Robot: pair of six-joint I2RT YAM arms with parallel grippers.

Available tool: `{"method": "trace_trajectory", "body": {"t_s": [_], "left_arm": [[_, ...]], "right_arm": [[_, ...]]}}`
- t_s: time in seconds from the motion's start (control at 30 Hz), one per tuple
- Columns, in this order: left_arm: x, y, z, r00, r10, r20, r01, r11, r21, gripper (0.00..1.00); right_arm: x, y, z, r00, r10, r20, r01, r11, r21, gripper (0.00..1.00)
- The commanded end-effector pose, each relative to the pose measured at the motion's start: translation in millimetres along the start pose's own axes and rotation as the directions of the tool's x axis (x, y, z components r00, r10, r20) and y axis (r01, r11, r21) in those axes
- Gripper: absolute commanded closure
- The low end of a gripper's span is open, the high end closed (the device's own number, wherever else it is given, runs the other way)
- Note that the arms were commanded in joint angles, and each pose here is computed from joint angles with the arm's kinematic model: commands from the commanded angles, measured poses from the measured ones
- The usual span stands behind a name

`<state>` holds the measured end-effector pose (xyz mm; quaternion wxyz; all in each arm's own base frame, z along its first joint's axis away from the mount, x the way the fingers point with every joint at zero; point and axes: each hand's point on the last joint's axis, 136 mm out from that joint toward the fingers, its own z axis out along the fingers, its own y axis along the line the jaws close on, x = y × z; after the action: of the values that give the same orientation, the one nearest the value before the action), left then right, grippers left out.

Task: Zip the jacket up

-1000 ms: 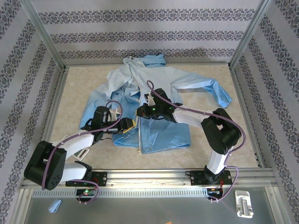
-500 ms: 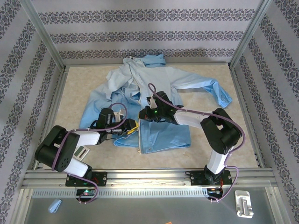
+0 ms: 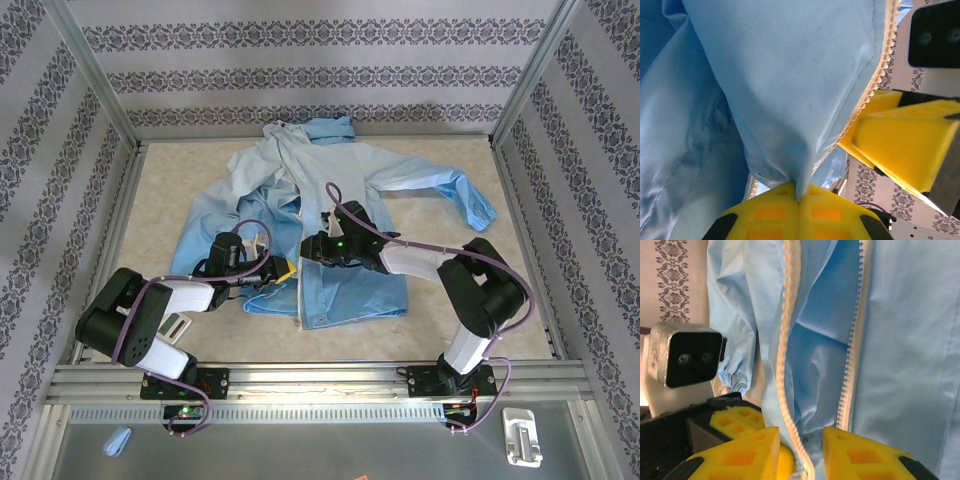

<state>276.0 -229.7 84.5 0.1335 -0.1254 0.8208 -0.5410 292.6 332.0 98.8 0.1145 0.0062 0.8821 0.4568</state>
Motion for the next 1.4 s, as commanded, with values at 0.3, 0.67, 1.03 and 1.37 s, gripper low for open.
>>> {"method": "trace_trajectory", "body": {"t_s": [0.3,0.67,1.03,1.37], "left_arm": [[-9.5,-46.8,0.5,0.998,0.070,0.004,-0.070,0.990,0.121,1.00],[-5.3,-45.4,-3.6,0.996,0.088,-0.006,-0.087,0.991,0.104,0.88],[3.3,-35.0,-38.7,0.964,0.256,-0.079,-0.264,0.956,-0.127,0.60],[1.2,-44.2,-38.8,0.968,0.236,-0.084,-0.243,0.965,-0.095,0.63]], "right_arm": [[14.5,14.4,7.2,1.000,0.010,0.000,-0.010,0.997,-0.078,0.74],[10.7,29.2,5.0,1.000,-0.007,0.008,0.008,0.993,-0.121,1.00],[9.0,45.3,4.0,0.999,-0.024,-0.028,0.019,0.986,-0.166,1.00],[1.3,63.6,3.3,0.999,-0.043,-0.034,0.035,0.978,-0.205,1.00]]}}
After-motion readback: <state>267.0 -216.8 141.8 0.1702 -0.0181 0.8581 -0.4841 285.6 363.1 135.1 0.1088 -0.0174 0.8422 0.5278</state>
